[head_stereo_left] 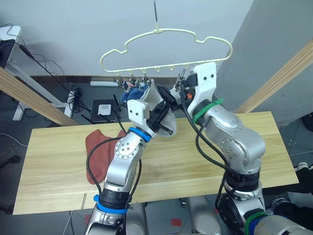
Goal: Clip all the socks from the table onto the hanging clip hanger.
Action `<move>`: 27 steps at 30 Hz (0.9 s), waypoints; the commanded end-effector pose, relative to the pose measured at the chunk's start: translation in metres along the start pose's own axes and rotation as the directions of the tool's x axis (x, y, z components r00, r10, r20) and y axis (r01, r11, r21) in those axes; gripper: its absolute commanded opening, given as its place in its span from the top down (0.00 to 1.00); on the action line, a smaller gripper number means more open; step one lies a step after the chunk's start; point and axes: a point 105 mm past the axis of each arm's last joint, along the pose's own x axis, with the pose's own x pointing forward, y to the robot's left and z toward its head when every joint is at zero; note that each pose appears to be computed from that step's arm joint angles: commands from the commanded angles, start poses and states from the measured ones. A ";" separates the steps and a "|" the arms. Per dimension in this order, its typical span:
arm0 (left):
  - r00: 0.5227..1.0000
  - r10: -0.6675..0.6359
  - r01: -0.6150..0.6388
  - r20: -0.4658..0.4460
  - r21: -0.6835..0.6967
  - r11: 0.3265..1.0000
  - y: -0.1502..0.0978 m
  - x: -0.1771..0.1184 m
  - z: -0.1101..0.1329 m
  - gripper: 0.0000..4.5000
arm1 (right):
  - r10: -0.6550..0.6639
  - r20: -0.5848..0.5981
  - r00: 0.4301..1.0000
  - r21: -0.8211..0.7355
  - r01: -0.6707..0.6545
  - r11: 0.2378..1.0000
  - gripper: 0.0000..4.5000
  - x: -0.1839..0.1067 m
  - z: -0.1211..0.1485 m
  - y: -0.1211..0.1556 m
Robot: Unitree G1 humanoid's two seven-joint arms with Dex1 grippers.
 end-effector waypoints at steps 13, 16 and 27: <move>0.995 -0.086 0.086 0.046 0.009 0.996 -0.014 -0.003 0.010 1.00 | 0.247 -0.106 0.963 -0.051 -0.253 0.966 0.01 -0.064 0.000 0.018; 0.994 -0.110 0.110 0.015 0.009 0.994 -0.016 -0.006 0.005 0.85 | 0.244 -0.109 0.964 -0.054 -0.250 0.967 0.00 -0.064 -0.001 0.018; 0.959 -0.270 0.274 -0.083 0.029 0.961 -0.017 -0.033 -0.006 0.14 | 0.236 -0.125 0.964 -0.070 -0.246 0.967 0.00 -0.067 -0.003 0.015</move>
